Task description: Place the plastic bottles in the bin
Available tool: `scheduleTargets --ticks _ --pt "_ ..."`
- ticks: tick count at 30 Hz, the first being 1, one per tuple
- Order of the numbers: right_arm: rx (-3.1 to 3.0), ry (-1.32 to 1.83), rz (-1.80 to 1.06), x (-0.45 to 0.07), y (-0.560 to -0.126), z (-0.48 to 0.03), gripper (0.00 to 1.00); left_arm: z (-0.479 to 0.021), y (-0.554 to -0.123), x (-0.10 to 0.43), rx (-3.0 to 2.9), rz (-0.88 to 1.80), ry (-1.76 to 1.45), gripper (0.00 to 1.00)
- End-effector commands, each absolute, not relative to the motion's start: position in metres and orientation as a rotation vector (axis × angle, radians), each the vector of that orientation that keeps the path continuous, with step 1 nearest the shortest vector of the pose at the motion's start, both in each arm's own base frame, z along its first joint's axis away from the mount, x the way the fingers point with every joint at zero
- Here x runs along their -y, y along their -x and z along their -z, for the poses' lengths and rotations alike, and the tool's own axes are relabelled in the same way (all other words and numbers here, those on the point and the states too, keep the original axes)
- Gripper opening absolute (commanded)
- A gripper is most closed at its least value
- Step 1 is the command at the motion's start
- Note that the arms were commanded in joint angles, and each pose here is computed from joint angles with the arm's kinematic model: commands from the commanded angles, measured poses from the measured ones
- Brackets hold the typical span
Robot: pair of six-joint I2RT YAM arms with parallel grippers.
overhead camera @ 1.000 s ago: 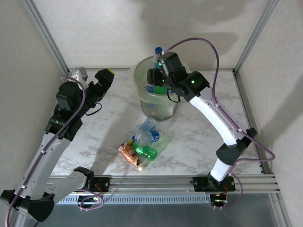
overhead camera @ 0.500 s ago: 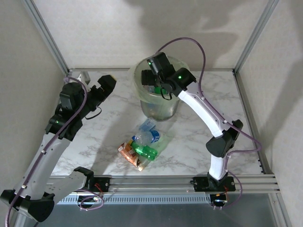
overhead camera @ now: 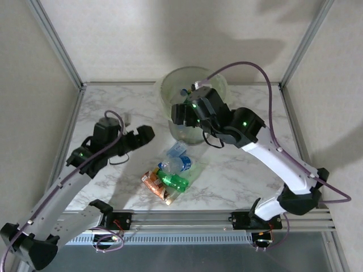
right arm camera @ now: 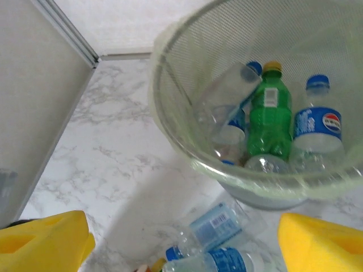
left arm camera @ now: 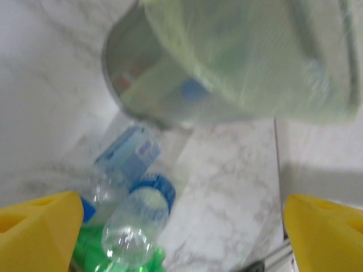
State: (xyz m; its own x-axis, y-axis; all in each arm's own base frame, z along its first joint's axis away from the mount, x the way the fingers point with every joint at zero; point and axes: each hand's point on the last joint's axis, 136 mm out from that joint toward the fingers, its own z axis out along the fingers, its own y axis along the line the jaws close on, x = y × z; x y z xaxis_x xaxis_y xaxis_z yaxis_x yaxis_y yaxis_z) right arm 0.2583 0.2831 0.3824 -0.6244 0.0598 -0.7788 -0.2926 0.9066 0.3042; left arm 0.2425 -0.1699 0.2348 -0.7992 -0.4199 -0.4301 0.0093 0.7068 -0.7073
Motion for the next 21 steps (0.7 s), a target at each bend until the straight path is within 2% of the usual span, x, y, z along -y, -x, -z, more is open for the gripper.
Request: scheduleTargets --ticks 1,6,10,21 --pt "-2.172 0.077 -0.562 -0.276 -0.255 -0.387 0.87 -0.211 -0.223 0.183 -2.388 1.033 0.331 0.89" --pt "-2.165 0.016 -0.617 -0.262 -0.245 -0.376 0.88 -0.183 -0.209 0.208 -2.439 1.036 0.266 0.95" --pt "-2.145 0.014 -0.681 -0.262 -0.24 -0.375 0.89 -0.171 -0.21 0.212 -2.466 0.936 0.197 0.98" --pt "-2.128 0.019 -0.759 -0.268 -0.244 -0.381 0.9 -0.148 -0.233 0.222 -2.484 0.798 0.108 0.98"
